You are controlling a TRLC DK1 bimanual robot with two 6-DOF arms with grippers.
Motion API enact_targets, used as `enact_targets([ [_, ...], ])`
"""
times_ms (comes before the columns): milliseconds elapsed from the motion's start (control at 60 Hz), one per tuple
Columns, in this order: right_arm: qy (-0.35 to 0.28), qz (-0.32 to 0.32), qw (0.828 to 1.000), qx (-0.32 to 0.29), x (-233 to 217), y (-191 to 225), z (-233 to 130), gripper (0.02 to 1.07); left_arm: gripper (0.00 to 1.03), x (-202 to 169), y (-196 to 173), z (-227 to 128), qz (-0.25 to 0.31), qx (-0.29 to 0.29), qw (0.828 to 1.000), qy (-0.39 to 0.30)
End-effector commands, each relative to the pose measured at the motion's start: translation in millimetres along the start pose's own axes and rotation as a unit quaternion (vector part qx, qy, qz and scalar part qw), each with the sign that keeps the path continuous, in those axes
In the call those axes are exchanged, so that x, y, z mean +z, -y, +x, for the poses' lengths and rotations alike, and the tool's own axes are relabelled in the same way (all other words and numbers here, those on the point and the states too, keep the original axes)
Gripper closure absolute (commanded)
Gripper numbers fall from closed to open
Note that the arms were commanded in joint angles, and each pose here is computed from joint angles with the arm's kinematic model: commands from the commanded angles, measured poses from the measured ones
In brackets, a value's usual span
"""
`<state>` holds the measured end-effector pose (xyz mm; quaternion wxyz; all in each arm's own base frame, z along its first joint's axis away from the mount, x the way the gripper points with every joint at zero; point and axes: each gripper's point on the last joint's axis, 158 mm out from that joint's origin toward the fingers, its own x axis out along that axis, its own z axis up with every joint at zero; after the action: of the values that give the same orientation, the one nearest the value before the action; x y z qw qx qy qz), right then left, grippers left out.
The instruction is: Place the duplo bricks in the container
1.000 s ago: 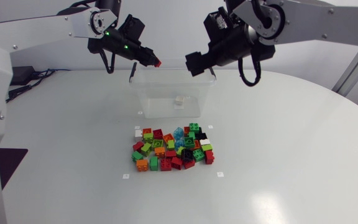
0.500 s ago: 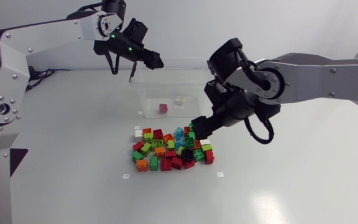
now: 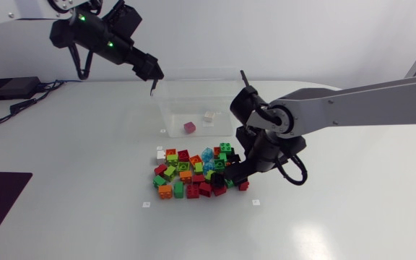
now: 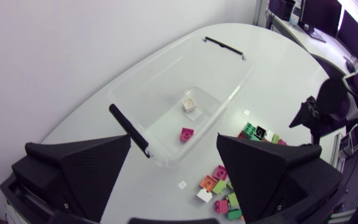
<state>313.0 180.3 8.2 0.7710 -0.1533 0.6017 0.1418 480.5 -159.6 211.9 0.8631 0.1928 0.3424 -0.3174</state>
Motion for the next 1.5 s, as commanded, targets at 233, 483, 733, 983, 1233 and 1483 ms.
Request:
enact_targets([
  [233, -0.04, 0.023, 0.999, -0.001, -10, -1, 25, 0.21, 0.07, -84, 46, -37, 0.07, -0.02, 0.995, -0.066],
  [483, -0.045, 0.03, 0.999, -0.001, -1, 1, 42, 0.25, 0.07, -141, 74, -33, 0.098, -0.056, 0.987, -0.11],
  [733, -0.032, 0.038, 0.999, -0.003, 9, 8, 49, 0.5, 0.07, -190, 98, -22, 0.13, -0.093, 0.976, -0.149],
  [983, -0.021, 0.044, 0.999, -0.003, 9, 20, 49, 0.65, 0.07, -235, 125, 6, 0.145, -0.133, 0.96, -0.198],
  [1233, 0.009, 0.053, 0.999, -0.004, 10, 37, 23, 0.65, 0.1, -273, 162, 28, 0.211, -0.175, 0.934, -0.229],
  [1483, 0.041, 0.055, 0.998, 0.001, 10, 41, -4, 0.65, 0.1, -272, 181, 41, 0.247, -0.243, 0.918, -0.191],
])
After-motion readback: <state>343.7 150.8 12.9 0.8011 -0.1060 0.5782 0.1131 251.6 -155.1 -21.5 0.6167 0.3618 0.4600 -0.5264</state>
